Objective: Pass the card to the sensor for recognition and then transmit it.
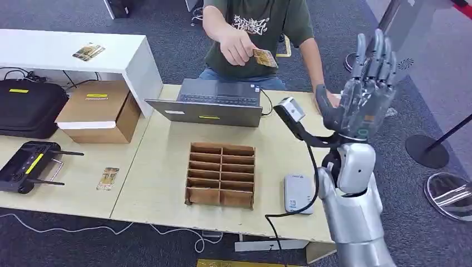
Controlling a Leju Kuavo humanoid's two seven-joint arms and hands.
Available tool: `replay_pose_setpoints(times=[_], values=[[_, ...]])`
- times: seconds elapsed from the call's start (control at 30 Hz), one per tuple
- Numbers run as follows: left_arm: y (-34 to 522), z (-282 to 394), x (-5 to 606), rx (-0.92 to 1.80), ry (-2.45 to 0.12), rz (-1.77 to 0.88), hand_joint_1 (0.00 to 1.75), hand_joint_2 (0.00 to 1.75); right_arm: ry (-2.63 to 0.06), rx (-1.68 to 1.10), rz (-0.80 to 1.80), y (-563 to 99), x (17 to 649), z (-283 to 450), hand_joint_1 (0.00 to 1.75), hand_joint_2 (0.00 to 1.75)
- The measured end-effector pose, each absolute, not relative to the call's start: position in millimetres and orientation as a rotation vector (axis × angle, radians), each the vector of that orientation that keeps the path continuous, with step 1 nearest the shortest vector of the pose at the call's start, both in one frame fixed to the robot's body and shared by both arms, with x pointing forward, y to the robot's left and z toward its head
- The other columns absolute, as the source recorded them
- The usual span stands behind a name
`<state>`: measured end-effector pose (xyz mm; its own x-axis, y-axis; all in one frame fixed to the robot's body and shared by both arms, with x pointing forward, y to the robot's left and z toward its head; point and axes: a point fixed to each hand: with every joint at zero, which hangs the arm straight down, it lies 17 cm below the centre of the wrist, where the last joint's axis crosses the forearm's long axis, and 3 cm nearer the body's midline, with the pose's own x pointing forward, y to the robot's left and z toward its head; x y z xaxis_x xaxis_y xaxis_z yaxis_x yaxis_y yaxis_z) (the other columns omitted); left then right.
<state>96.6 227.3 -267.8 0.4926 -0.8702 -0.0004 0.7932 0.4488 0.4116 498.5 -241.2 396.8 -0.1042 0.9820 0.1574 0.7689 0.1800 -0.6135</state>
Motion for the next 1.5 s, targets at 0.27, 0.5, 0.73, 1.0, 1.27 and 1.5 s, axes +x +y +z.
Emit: replay_pose_setpoints(times=[0.27, 0.5, 0.73, 1.0, 1.27, 1.5], values=[[229.2, -268.0, 97.3, 0.388, -0.219, -1.068, 0.00, 0.00, -1.840, -1.589, 0.740, -209.3, 571.6, 404.3, 0.00, 1.75], [229.4, -268.1, 98.0, 0.385, -0.217, -1.087, 0.00, 0.00, -1.782, -1.579, 0.840, -199.3, 601.6, 406.6, 0.00, 1.75], [228.5, -268.0, 100.4, 0.382, -0.219, -1.100, 0.00, 0.00, -1.774, -1.580, 0.895, -190.2, 612.7, 407.8, 0.00, 1.75], [229.9, -268.3, 100.1, 0.379, -0.213, -1.105, 0.00, 0.00, -1.765, -1.573, 0.916, -190.4, 616.6, 401.3, 0.00, 1.75], [230.9, -268.6, 98.9, 0.378, -0.206, -1.105, 0.00, 0.00, -1.745, -1.591, 0.919, -204.7, 616.5, 393.9, 0.00, 1.75], [231.4, -268.9, 98.5, 0.375, -0.203, -1.107, 0.00, 0.00, -1.727, -1.607, 0.919, -215.6, 616.3, 390.2, 0.00, 1.75]])
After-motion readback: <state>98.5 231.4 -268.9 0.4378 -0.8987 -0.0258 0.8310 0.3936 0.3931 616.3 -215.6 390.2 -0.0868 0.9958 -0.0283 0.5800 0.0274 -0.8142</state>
